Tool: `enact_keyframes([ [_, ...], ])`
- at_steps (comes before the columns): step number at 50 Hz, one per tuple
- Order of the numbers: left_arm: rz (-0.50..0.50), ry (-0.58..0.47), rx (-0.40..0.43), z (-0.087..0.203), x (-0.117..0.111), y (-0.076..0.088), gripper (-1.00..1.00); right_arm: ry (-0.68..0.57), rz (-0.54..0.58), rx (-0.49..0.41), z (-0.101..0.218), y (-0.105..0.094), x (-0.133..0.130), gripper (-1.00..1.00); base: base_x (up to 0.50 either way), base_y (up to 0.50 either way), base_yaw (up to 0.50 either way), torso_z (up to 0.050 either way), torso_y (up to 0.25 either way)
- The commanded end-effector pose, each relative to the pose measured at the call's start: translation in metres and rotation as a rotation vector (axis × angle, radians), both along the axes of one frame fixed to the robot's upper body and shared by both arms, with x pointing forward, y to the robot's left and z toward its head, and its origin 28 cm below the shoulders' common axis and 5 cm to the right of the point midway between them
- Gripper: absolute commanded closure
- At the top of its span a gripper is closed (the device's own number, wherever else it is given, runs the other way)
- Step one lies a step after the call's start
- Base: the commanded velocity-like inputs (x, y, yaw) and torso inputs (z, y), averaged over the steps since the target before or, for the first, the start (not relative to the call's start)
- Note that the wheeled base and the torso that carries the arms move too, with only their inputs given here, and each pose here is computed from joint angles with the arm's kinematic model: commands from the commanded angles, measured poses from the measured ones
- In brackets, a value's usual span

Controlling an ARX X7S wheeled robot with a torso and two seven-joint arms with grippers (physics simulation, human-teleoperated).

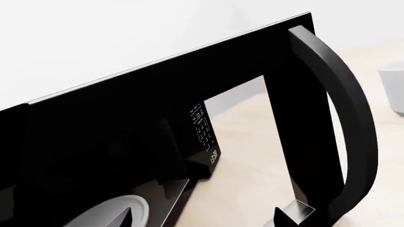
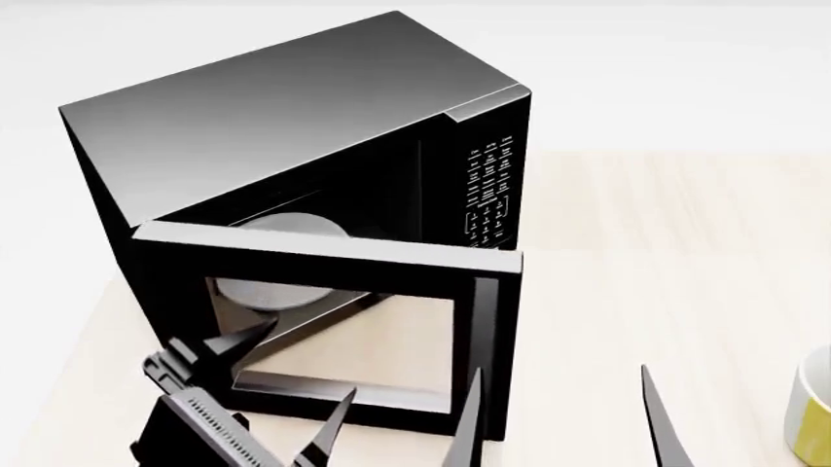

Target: Close the microwave.

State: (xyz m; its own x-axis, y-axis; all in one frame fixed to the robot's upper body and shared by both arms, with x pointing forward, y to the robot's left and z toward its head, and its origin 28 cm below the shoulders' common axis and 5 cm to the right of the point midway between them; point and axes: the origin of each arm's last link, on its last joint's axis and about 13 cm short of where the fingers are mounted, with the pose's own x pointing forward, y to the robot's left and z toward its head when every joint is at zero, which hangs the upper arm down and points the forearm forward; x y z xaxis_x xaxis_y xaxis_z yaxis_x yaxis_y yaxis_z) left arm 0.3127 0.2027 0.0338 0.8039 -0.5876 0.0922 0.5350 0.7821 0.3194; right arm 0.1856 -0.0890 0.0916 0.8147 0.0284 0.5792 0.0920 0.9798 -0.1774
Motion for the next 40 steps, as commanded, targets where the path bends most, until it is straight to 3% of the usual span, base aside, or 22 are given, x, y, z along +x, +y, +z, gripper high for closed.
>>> enact_keyframes([
  [1,0.068,-0.036,-0.055,0.012,0.011,0.004,-1.0,0.002,-0.001,-0.001,-0.001,0.0,0.0,-1.0,0.0,0.0,0.0,0.0,0.0],
  [40,0.132,-0.062,-0.086,0.014,0.025,-0.005,-1.0,0.004,-0.001,0.003,0.0,-0.001,0.0,-1.0,0.0,0.0,0.0,0.0,0.001],
])
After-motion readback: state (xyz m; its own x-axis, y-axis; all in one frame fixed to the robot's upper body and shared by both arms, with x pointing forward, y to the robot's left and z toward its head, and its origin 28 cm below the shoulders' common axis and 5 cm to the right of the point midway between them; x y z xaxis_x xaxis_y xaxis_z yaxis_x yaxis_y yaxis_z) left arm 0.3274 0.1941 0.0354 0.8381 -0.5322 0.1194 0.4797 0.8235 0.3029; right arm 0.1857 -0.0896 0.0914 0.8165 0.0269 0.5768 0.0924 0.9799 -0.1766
